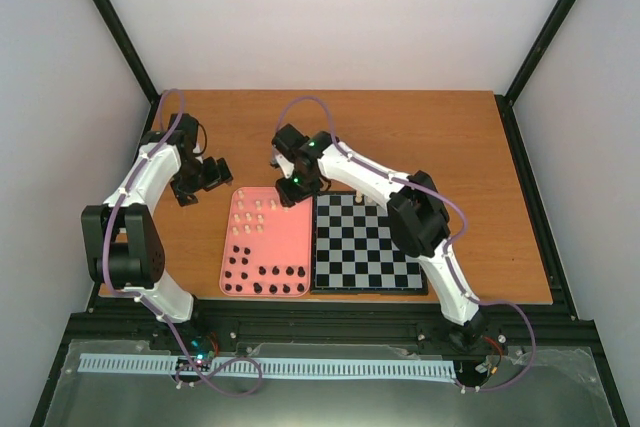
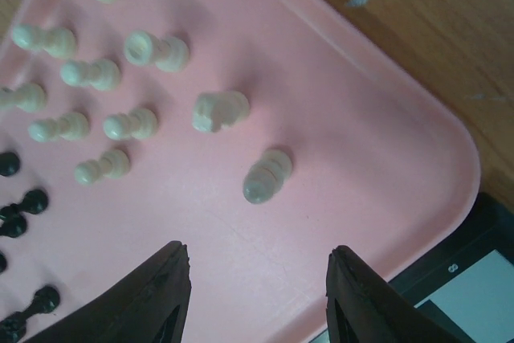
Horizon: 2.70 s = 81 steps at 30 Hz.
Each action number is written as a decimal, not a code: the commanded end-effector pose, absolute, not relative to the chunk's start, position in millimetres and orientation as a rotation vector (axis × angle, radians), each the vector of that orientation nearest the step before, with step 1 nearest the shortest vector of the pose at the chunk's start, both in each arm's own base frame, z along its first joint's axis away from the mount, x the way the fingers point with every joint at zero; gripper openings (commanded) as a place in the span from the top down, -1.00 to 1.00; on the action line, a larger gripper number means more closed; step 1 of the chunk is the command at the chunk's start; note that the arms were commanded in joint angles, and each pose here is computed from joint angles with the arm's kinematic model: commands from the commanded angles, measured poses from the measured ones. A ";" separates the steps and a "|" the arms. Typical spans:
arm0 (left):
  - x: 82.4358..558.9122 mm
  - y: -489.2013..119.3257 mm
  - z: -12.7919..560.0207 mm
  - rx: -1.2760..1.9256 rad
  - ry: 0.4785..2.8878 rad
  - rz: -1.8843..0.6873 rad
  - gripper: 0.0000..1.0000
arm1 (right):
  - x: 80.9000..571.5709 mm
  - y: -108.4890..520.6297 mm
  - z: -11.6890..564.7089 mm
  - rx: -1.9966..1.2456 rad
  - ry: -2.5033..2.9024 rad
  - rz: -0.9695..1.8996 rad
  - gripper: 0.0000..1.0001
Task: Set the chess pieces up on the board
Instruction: Pick up the chess piece from the storage box.
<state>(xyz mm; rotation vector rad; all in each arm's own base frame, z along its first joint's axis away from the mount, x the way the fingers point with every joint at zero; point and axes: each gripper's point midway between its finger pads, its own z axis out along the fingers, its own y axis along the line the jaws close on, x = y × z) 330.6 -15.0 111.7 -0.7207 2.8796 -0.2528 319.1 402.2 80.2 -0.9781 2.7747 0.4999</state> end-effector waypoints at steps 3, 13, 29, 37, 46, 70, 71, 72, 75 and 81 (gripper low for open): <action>330.9 -18.7 121.5 -0.691 2.852 -0.285 -0.99 | 324.3 422.7 93.2 -1.009 2.722 0.514 0.06; 332.3 -20.3 118.2 -0.690 2.861 -0.297 -0.99 | 322.6 421.3 75.0 -1.022 2.770 0.438 0.11; 332.2 -19.9 115.6 -0.692 2.867 -0.293 -0.99 | 323.3 424.8 64.7 -1.037 2.791 0.424 0.24; 333.4 -20.1 115.3 -0.690 2.866 -0.294 -0.99 | 321.9 425.1 58.9 -1.046 2.805 0.421 0.25; 332.5 -19.3 113.9 -0.690 2.871 -0.285 -1.00 | 321.2 426.1 54.2 -1.057 2.813 0.423 0.32; 332.6 -18.6 113.6 -0.689 2.869 -0.281 -1.00 | 324.9 424.3 56.4 -1.056 2.806 0.390 0.83; 332.5 -18.7 113.2 -0.690 2.871 -0.282 -1.00 | 326.2 423.9 60.2 -1.053 2.796 0.386 0.85; 332.9 -18.8 113.4 -0.688 2.869 -0.281 -1.00 | 327.3 423.2 64.9 -1.047 2.787 0.380 0.86; 333.4 -19.5 113.9 -0.688 2.869 -0.287 -0.99 | 332.2 418.7 82.3 -1.026 2.753 0.349 0.86; 334.8 -20.3 115.7 -0.685 2.865 -0.296 -0.99 | 338.6 394.3 118.0 -0.959 2.729 0.299 0.87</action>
